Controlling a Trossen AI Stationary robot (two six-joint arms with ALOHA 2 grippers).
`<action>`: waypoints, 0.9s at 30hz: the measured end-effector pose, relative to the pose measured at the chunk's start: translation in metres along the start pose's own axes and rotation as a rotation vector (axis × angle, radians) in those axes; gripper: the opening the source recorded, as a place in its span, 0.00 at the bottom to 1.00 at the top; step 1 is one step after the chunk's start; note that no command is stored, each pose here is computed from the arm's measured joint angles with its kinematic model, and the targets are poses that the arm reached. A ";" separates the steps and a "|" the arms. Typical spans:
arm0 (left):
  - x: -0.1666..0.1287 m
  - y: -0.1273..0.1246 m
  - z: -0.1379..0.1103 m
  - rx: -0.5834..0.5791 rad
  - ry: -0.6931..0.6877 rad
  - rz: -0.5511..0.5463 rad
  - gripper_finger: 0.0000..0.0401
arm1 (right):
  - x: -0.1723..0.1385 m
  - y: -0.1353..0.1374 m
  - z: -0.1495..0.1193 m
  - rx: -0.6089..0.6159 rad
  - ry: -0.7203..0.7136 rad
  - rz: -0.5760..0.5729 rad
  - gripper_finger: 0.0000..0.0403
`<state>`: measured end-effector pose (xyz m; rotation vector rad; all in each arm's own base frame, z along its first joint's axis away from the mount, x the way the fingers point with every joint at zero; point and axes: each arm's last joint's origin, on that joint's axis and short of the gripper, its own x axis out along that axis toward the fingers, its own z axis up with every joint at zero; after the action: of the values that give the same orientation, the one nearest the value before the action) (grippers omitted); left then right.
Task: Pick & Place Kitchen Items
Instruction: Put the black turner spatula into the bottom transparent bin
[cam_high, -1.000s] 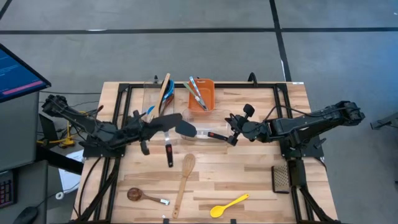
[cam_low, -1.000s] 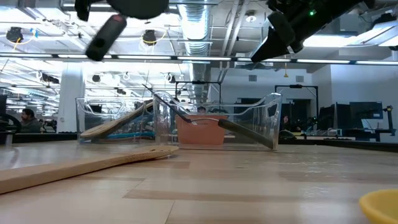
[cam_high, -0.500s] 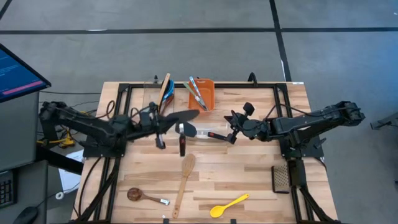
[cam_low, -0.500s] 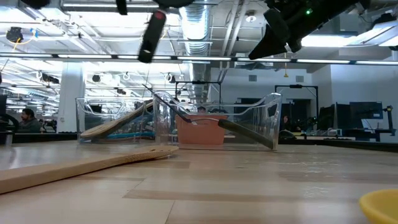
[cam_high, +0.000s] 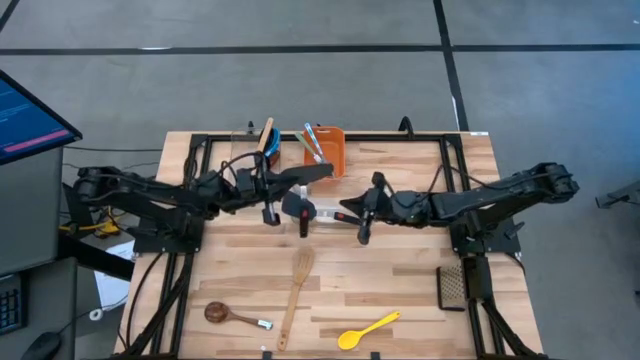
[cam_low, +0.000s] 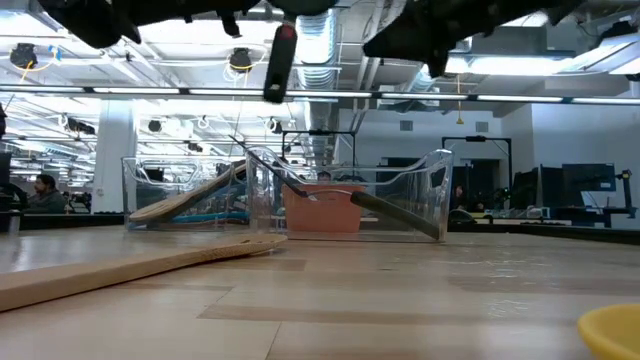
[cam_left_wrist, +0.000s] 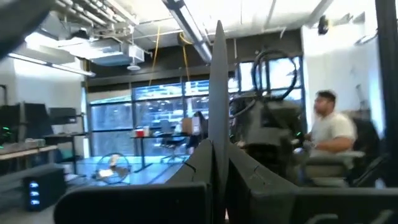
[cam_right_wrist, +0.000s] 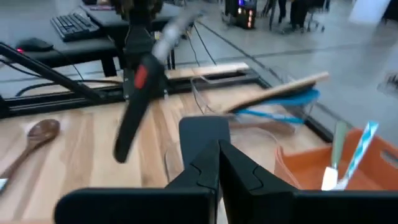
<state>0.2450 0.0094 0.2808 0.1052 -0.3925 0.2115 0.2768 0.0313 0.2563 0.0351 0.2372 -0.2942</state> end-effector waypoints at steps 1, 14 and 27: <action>0.001 0.001 -0.002 0.023 0.005 0.011 0.00 | 0.004 0.002 -0.002 -0.024 -0.007 0.001 0.00; 0.002 0.003 -0.007 0.075 0.022 0.059 0.00 | 0.043 0.021 -0.001 -0.039 -0.153 0.007 0.39; 0.002 0.003 -0.007 0.075 0.022 0.059 0.00 | 0.090 0.041 0.004 0.052 -0.077 0.003 0.68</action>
<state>0.2490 0.0135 0.2755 0.1648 -0.3657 0.2849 0.3732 0.0453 0.2387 0.0752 0.1531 -0.2978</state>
